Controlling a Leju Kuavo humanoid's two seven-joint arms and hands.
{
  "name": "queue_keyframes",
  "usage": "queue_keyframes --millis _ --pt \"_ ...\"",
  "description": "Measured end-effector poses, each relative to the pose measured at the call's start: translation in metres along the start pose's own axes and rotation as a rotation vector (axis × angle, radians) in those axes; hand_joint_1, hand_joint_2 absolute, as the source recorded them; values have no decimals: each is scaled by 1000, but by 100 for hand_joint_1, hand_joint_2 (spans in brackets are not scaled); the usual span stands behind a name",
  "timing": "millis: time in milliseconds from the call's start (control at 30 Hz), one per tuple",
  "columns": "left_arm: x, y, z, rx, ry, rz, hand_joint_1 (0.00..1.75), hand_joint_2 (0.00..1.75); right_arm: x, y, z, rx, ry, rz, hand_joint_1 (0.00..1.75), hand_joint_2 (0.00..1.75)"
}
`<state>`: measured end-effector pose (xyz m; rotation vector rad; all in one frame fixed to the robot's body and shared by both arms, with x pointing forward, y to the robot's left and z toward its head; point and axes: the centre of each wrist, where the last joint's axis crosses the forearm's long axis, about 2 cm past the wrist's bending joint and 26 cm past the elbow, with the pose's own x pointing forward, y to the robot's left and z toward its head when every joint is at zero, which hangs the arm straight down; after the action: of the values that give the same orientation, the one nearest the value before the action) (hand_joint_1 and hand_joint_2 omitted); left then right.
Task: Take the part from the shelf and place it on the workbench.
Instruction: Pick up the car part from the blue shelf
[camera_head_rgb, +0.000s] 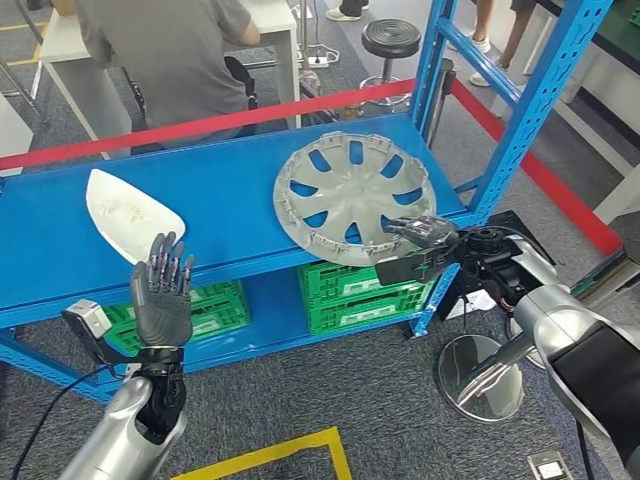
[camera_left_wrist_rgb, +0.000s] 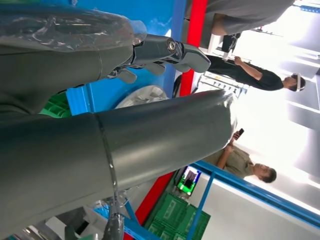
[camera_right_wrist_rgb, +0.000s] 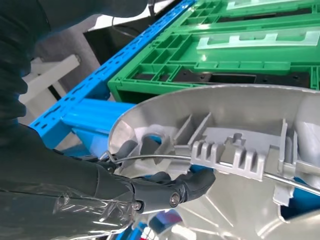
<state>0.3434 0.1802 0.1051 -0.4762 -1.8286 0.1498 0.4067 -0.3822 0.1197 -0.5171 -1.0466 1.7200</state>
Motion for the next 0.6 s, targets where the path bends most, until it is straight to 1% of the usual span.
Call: queue_keyframes --millis 33,100,167,600 --pt "0 0 0 0 1 0 0 0 1 1 -1 1 -1 -6 17 175" --pt "-1 1 0 1 1 0 0 0 2 2 -2 3 0 -12 104 175" --pt "-1 1 0 2 1 1 0 0 3 3 -3 2 5 -6 175 175" --pt "-3 2 1 8 9 2 0 0 7 3 -6 -39 15 -7 175 175"
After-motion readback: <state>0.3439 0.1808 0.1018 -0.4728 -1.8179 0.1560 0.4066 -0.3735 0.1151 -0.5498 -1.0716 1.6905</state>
